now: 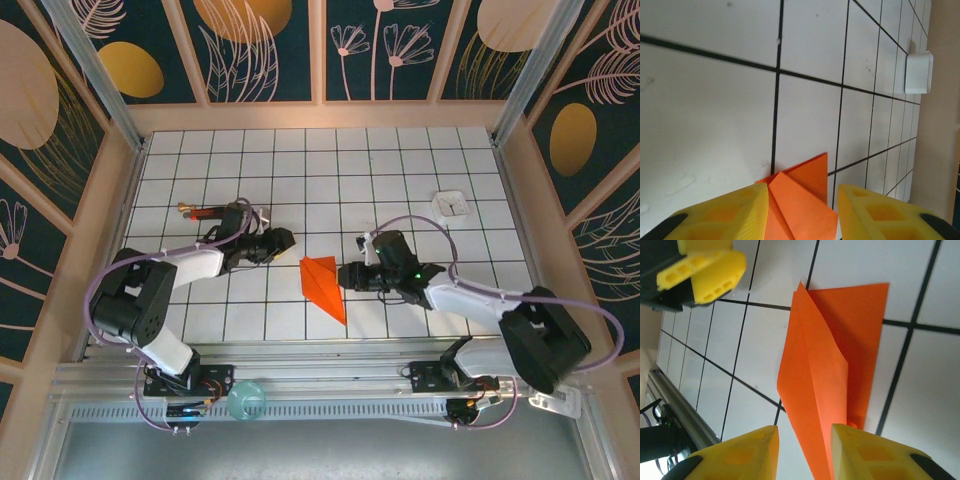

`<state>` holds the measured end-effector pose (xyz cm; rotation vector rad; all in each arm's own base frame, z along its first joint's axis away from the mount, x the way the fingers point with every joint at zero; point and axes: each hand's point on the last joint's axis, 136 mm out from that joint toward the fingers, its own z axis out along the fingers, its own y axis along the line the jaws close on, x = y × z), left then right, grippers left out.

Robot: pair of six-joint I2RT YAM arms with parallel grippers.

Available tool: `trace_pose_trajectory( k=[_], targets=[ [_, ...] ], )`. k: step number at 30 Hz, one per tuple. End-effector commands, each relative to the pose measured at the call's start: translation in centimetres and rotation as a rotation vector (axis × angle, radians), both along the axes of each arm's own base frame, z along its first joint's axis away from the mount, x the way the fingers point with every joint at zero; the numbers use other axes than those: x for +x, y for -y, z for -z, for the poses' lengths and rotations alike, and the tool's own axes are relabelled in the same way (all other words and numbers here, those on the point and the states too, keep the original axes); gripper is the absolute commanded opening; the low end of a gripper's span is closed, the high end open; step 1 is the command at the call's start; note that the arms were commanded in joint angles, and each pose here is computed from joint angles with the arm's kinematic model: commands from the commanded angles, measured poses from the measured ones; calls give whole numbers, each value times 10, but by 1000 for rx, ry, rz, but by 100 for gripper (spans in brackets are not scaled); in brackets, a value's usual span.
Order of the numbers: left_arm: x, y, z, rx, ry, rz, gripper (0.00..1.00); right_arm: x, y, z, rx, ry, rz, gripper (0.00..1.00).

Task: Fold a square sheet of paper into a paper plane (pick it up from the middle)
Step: Fourth fold the wing at the center of the table, then turn over the paper at the center of the table.

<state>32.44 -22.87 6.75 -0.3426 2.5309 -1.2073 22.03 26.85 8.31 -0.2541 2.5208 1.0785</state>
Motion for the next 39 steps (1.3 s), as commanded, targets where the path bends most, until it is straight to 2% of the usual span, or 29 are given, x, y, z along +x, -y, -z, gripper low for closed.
trace_pose_trajectory(
  k=[1, 10, 31, 36, 39],
  targets=[
    [-1, 1, -11, -32, 32, 9, 43, 19, -12, -3, -12, 67, -32, 33],
    [-12, 0, -8, -52, 28, 16, 45, 37, -17, 30, -109, 58, -45, 33],
    [-14, 1, -3, -53, 11, 22, 46, 15, -31, 52, -47, -27, -92, 21],
    [-13, 1, -4, -55, 11, 24, 46, 14, -35, 51, -34, -28, -104, 8],
    [-11, 2, -8, -54, 19, 22, 46, 20, -28, 40, -74, 10, -97, 0]
  ],
)
